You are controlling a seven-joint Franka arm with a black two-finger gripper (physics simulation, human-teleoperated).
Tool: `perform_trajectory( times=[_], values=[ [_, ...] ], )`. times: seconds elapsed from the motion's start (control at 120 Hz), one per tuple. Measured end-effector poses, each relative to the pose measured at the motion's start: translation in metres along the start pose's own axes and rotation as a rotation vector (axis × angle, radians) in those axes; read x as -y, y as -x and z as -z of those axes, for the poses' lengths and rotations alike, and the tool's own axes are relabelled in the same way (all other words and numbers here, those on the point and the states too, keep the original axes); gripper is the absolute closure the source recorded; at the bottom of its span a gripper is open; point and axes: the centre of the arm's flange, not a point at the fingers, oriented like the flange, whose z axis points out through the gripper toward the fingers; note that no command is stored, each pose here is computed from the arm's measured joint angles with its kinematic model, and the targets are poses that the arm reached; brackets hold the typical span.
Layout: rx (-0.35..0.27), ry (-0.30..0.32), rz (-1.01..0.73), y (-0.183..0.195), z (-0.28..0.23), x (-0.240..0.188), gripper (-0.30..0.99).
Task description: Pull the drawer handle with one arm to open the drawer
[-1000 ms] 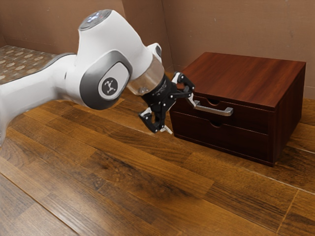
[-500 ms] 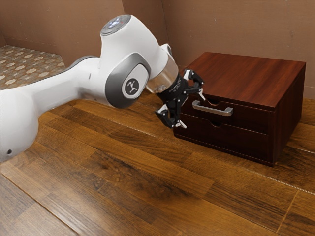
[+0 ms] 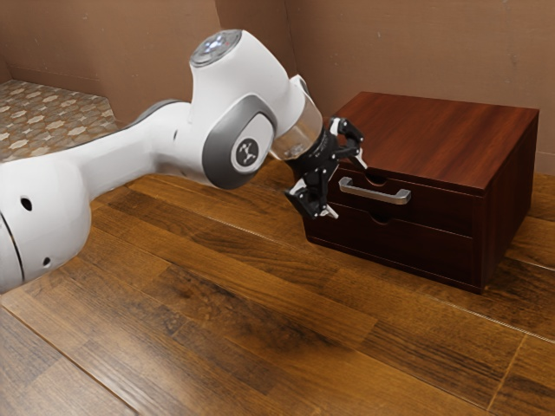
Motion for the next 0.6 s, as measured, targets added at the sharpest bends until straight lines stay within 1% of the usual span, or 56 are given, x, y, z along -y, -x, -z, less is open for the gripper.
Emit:
perform_trajectory(
  times=[0.6],
  values=[
    [0.001,-0.036,0.022,-0.001,-0.03,0.005,0.0]
  ],
)
